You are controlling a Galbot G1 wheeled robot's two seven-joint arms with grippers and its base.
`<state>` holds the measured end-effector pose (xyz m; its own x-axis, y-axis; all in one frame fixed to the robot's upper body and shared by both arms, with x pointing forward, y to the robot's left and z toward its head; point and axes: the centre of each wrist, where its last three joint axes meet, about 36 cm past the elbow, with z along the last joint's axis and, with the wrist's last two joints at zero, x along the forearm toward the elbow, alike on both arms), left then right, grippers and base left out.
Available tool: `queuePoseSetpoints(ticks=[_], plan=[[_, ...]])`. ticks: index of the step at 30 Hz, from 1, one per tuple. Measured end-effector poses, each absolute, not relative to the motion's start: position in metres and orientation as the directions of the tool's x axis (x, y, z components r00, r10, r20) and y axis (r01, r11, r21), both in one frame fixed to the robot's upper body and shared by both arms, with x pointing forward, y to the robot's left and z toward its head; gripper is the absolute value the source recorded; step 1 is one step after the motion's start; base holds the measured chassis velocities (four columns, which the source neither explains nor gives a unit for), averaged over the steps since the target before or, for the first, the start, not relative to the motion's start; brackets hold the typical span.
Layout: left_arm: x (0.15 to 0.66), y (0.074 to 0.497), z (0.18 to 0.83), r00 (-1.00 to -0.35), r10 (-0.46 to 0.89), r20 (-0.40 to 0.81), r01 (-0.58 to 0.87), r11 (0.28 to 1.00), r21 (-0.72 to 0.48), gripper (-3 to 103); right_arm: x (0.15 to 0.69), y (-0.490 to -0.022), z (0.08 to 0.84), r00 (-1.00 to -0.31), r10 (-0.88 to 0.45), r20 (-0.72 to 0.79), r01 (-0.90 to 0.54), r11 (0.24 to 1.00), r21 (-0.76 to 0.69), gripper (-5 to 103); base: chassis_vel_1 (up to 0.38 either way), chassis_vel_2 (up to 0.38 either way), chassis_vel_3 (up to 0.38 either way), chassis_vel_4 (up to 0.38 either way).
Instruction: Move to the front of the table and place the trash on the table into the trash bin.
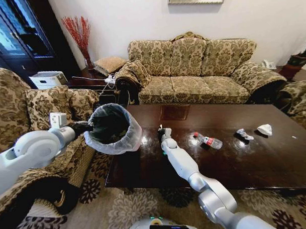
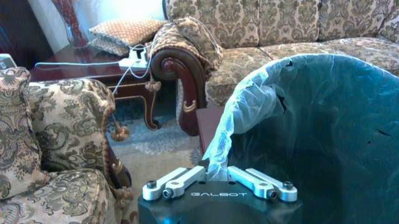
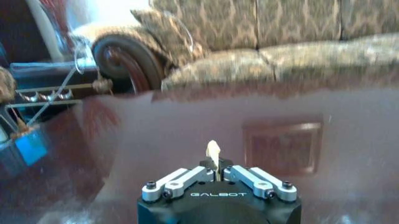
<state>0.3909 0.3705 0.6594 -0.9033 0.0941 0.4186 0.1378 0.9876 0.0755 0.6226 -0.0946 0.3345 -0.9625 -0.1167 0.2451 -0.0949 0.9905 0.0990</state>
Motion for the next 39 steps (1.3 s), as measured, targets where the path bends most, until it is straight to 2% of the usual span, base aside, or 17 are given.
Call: queuePoseSetpoints(ticks=[2, 5, 7, 8, 11, 13, 15, 18, 21, 25, 27, 29, 30, 31, 33, 37, 39], plan=[[0.391, 0.371, 0.66, -0.902, 0.094, 0.421, 0.138, 0.988, 0.075, 0, 0.616, -0.095, 0.346, -0.971, -0.128, 0.2, -0.109, 0.989, 0.103, 1, 0.0, 0.0, 0.0, 0.0], [0.395, 0.373, 0.666, -0.884, 0.085, 0.459, 0.127, 0.99, 0.06, 0, 0.583, -0.09, 0.406, -0.978, -0.209, -0.025, -0.21, 0.959, 0.188, 0, 0.0, 0.0, 0.0, 0.0], [0.396, 0.374, 0.666, -0.882, 0.083, 0.463, 0.124, 0.99, 0.06, 0, 0.571, -0.089, 0.423, -0.966, -0.242, -0.094, -0.257, 0.944, 0.209, 0, 0.0, 0.0, 0.0, 0.0], [0.398, 0.376, 0.666, -0.881, 0.074, 0.468, 0.116, 0.991, 0.062, 0, 0.54, -0.085, 0.462, -0.919, -0.329, -0.217, -0.376, 0.897, 0.234, 0, 0.0, 0.0, 0.0, 0.0], [0.398, 0.375, 0.667, -0.879, 0.076, 0.47, 0.12, 0.991, 0.064, 0, 0.505, -0.079, 0.501, -0.854, -0.421, -0.307, -0.496, 0.837, 0.233, 0, 0.0, 0.0, 0.0, 0.0], [0.397, 0.369, 0.668, -0.874, 0.091, 0.478, 0.139, 0.988, 0.066, 0, 0.451, -0.071, 0.552, -0.714, -0.56, -0.42, -0.67, 0.721, 0.177, 0, 0.0, 0.0, 0.0, 0.0], [0.397, 0.368, 0.668, -0.872, 0.096, 0.48, 0.145, 0.987, 0.067, 0, 0.442, -0.068, 0.559, -0.686, -0.584, -0.433, -0.697, 0.698, 0.163, 0, 0.0, 0.0, 0.0, 0.0], [0.394, 0.36, 0.669, -0.868, 0.114, 0.484, 0.168, 0.983, 0.07, 0, 0.413, -0.05, 0.576, -0.574, -0.694, -0.435, -0.798, 0.594, 0.103, 0, 0.0, 0.0, 0.0, 0.0], [0.39, 0.354, 0.671, -0.863, 0.134, 0.488, 0.187, 0.98, 0.061, 0, 0.411, -0.036, 0.568, -0.539, -0.745, -0.393, -0.819, 0.572, 0.04, 0, 0.0, 0.0, 0.0, 0.0], [0.385, 0.348, 0.672, -0.862, 0.152, 0.484, 0.202, 0.978, 0.053, 0, 0.412, -0.022, 0.556, -0.537, -0.769, -0.347, -0.819, 0.573, -0.004, 1, 0.0, 0.0, 0.0, 0.0], [0.381, 0.346, 0.672, -0.862, 0.161, 0.48, 0.207, 0.977, 0.044, 0, 0.411, -0.014, 0.554, -0.552, -0.773, -0.314, -0.812, 0.584, -0.01, 12, 0.0, 0.0, 0.0, 0.0], [0.38, 0.345, 0.672, -0.862, 0.163, 0.48, 0.208, 0.977, 0.042, 0, 0.411, -0.013, 0.553, -0.554, -0.773, -0.309, -0.81, 0.586, -0.012, 12, 0.0, 0.0, 0.0, 0.0], [0.379, 0.345, 0.671, -0.862, 0.165, 0.479, 0.208, 0.977, 0.037, 0, 0.411, -0.011, 0.552, -0.557, -0.774, -0.302, -0.809, 0.588, -0.017, 22, 0.0, 0.0, 0.0, 0.0], [0.378, 0.345, 0.671, -0.862, 0.167, 0.479, 0.208, 0.978, 0.034, 0, 0.411, -0.01, 0.552, -0.558, -0.774, -0.3, -0.808, 0.589, -0.018, 27, 0.0, 0.0, 0.0, 0.0], [0.378, 0.345, 0.67, -0.863, 0.166, 0.478, 0.207, 0.978, 0.033, 0, 0.411, -0.01, 0.552, -0.559, -0.773, -0.299, -0.807, 0.591, -0.018, 27, 0.0, 0.0, 0.0, 0.0], [0.379, 0.347, 0.669, -0.869, 0.159, 0.468, 0.198, 0.98, 0.035, 0, 0.412, -0.011, 0.549, -0.566, -0.763, -0.312, -0.802, 0.597, -0.004, 49, 0.0, 0.0, 0.0, 0.0], [0.38, 0.35, 0.668, -0.871, 0.154, 0.466, 0.192, 0.981, 0.035, 0, 0.412, -0.013, 0.548, -0.576, -0.748, -0.329, -0.796, 0.605, 0.016, 55, 0.0, 0.0, 0.0, 0.0]])
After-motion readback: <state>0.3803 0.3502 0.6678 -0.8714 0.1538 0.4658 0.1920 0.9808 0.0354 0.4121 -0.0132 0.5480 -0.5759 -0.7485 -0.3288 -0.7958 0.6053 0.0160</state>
